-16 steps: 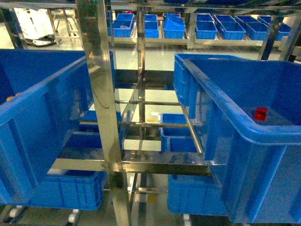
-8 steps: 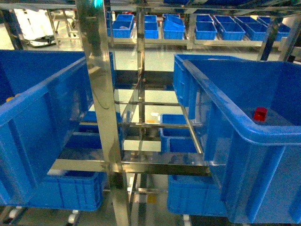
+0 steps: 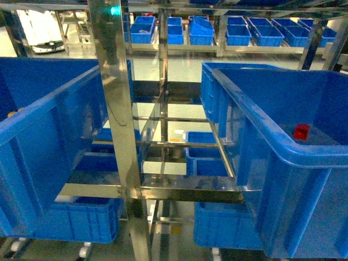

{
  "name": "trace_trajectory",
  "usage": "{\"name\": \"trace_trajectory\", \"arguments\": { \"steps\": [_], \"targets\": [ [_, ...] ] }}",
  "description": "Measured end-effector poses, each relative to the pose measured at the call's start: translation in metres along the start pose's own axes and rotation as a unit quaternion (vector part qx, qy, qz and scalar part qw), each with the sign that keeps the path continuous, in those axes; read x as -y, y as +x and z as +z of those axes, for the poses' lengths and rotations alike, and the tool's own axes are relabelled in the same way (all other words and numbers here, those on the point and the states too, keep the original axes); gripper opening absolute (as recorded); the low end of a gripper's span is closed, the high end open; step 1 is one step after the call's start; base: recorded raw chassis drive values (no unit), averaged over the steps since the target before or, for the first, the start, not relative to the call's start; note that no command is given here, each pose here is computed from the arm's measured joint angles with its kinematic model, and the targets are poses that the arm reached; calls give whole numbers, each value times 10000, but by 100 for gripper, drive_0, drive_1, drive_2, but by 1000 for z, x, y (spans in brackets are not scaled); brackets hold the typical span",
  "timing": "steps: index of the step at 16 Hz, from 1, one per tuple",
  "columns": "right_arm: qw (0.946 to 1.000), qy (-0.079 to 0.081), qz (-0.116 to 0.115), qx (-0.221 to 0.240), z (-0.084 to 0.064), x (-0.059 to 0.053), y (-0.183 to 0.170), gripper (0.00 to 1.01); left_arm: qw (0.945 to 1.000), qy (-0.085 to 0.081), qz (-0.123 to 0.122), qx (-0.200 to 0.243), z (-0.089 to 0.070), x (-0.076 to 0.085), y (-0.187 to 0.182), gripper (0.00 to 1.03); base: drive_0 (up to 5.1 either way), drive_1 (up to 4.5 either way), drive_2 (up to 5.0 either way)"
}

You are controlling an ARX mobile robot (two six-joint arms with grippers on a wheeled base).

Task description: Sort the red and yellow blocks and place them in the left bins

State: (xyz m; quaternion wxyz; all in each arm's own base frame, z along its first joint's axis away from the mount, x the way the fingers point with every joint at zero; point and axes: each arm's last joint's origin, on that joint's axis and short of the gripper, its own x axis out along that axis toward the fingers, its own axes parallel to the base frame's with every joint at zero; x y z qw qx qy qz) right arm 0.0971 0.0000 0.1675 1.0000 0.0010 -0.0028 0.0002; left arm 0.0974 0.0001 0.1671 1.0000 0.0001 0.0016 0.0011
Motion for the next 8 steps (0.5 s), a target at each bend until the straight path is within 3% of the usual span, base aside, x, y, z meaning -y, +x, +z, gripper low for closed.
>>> {"name": "trace_trajectory", "arguments": {
  "steps": [4,8],
  "targets": [
    [10000,2,-2,-8,0,0,0,100,10000,0,-4,19,0,0,0,98,0,0,0],
    [10000,0,-2,-6,0,0,0,98,10000,0,-4,19,0,0,0,98,0,0,0]
  ]
}}
